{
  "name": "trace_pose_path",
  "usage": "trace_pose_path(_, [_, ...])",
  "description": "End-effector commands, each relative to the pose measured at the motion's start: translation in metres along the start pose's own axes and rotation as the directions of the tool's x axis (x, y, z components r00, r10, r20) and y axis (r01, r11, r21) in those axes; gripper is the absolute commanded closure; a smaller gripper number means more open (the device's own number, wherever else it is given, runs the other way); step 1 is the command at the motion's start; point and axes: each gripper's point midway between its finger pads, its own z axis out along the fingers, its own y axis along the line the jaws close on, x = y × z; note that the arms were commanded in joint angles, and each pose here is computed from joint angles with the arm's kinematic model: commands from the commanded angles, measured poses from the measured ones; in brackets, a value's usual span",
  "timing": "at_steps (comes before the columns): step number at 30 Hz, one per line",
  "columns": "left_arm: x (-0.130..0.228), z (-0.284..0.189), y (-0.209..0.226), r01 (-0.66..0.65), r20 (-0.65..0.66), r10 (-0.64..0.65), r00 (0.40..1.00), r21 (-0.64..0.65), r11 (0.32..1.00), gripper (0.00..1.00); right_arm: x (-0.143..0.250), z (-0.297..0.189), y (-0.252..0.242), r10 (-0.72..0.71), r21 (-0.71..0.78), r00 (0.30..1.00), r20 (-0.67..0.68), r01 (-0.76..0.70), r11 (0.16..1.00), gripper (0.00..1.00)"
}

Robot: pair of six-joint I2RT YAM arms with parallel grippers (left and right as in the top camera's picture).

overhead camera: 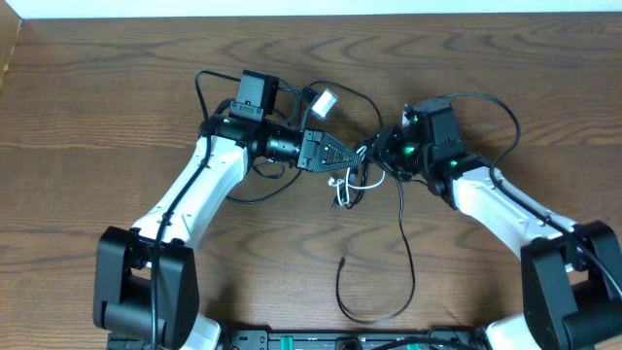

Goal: Untangle cables

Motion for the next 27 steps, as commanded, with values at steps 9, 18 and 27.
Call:
trace_pose_path(9, [-0.004, -0.002, -0.005, -0.052, 0.009, 0.052, 0.999, -0.022, 0.998, 0.93, 0.008, -0.008, 0.022, 0.163, -0.124, 0.975, -0.152, -0.182, 0.975, 0.49])
trace_pose_path(18, [-0.012, -0.012, 0.049, -0.028, 0.049, 0.047, 0.998, -0.336, 0.941, 0.92, -0.004, -0.025, -0.002, 0.177, -0.102, 0.964, -0.197, -0.199, 0.975, 0.49])
trace_pose_path(27, [-0.015, -0.014, 0.055, -0.004, 0.066, 0.031, 0.997, -0.374, 0.927, 0.93, 0.011, -0.02, -0.004, 0.178, -0.068, 0.958, -0.223, -0.197, 0.978, 0.43])
